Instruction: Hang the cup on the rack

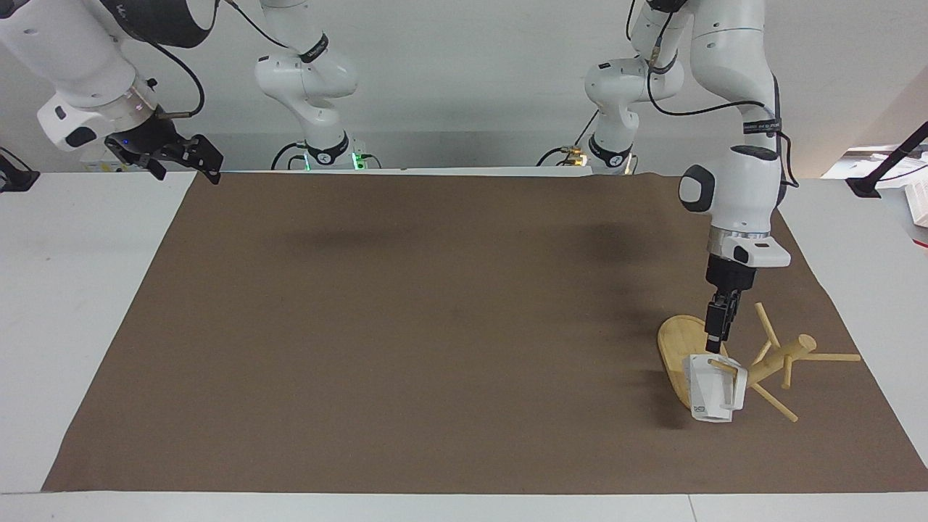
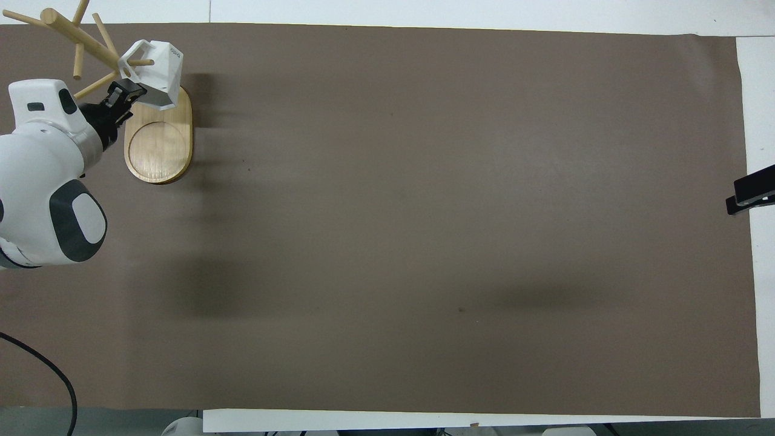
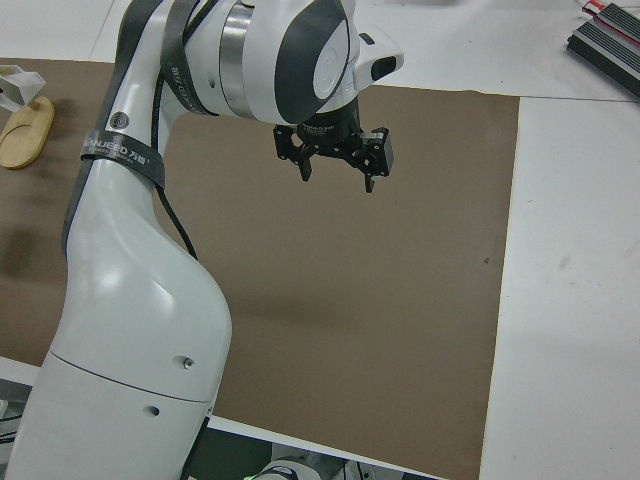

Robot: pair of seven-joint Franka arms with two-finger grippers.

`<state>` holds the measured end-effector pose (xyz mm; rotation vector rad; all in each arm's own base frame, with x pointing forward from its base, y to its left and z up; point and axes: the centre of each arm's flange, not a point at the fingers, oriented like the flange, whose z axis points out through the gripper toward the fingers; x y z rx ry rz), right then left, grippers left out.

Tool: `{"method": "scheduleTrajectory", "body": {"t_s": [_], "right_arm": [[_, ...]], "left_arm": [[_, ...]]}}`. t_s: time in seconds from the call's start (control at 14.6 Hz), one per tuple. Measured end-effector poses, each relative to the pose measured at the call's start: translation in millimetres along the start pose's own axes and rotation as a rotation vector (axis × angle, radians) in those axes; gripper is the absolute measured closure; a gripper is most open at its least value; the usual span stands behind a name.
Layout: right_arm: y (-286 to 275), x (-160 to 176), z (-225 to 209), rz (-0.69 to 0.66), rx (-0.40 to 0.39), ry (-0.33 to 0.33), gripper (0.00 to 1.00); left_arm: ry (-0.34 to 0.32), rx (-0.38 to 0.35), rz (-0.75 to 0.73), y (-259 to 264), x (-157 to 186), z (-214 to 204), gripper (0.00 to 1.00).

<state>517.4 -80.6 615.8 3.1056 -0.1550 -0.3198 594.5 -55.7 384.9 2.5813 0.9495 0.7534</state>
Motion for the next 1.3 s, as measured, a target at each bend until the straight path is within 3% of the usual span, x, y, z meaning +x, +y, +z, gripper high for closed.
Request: {"method": "scheduleTrajectory", "body": {"t_s": [0.14,0.41,0.55,0.82,1.02,1.3], "right_arm": [[-0.4,0.0,0.2,-0.001,0.000,0.000,0.00],[-4.3,0.5,-0.1,-0.008,-0.002,0.002,0.00],[-7.1,4.0,-2.9,-0.013,-0.004,0.034,0.00],[-3.4,7.7,-5.8,-0.007,-0.004,0.069,0.00],[-6.2,7.9,-5.2,-0.012,-0.005,0.068,0.00],[-6.8,7.9,-5.0,-0.013,-0.005,0.067,0.00]], "left_arm": [[-0.066,0.059,0.024,0.1,-1.8,-2.8,0.00],[-0.237,0.190,0.177,7.8,-0.4,-50.5,0.00],[-0.330,0.242,0.282,11.1,12.0,-88.6,0.00],[-0.493,0.285,0.481,25.3,46.5,-169.4,0.00],[-0.513,0.323,0.563,34.3,61.7,-203.3,0.00],[-0.527,0.353,0.614,34.1,66.3,-211.1,0.00]]}}
